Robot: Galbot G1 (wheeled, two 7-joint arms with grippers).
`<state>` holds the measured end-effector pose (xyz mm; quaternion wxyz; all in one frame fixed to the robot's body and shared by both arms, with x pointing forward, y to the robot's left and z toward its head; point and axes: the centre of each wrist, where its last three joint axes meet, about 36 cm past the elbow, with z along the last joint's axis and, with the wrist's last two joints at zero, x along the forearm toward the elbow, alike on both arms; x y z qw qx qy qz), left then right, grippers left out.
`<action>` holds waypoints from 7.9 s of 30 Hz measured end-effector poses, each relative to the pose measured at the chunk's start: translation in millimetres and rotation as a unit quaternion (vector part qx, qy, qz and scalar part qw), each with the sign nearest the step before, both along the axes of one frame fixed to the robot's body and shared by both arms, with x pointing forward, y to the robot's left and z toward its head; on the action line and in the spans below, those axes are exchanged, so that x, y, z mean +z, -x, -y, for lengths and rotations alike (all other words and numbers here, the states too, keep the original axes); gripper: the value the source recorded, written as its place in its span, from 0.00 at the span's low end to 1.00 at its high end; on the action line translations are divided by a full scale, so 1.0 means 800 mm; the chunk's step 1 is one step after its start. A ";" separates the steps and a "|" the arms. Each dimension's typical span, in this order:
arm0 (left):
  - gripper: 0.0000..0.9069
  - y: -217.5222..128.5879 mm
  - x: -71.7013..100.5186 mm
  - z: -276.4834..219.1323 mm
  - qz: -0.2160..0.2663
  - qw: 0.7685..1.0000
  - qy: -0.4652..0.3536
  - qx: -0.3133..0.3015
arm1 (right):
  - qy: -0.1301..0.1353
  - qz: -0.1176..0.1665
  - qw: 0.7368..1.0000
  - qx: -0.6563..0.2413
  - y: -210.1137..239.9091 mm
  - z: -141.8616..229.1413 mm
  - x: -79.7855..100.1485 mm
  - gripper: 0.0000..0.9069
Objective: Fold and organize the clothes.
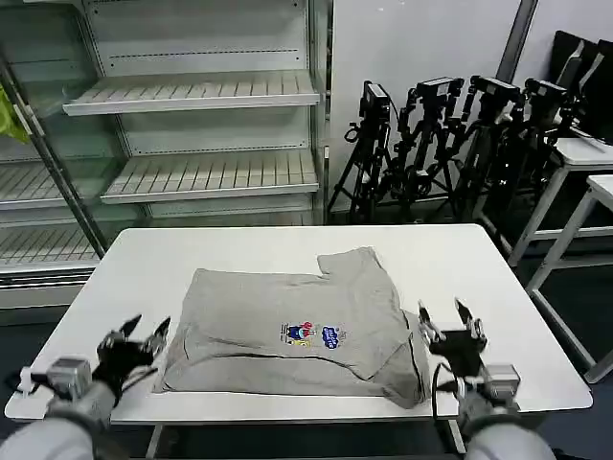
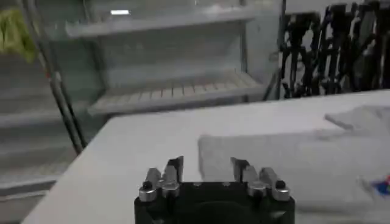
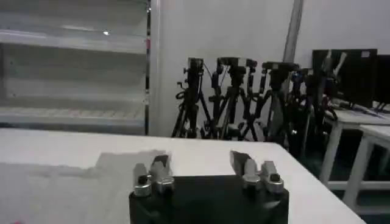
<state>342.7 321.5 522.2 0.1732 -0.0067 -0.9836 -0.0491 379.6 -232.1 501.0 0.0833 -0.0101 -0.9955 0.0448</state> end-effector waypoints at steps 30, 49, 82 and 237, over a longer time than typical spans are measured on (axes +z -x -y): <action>1.00 -0.296 -0.090 0.049 -0.085 0.996 -0.005 0.026 | 0.010 -0.150 0.989 0.005 -0.313 -0.053 -0.074 1.00; 0.06 -0.290 -0.114 0.027 -0.124 0.991 0.029 0.039 | -0.002 -0.180 0.983 0.044 -0.325 -0.070 -0.088 0.00; 0.06 -0.258 -0.077 0.020 -0.093 0.994 0.048 0.019 | -0.090 -0.082 0.991 0.057 -0.306 -0.060 -0.032 0.00; 1.00 -0.040 -0.064 0.199 -0.124 0.854 0.490 -0.123 | -0.040 -0.013 0.999 -0.007 0.142 0.038 -0.058 1.00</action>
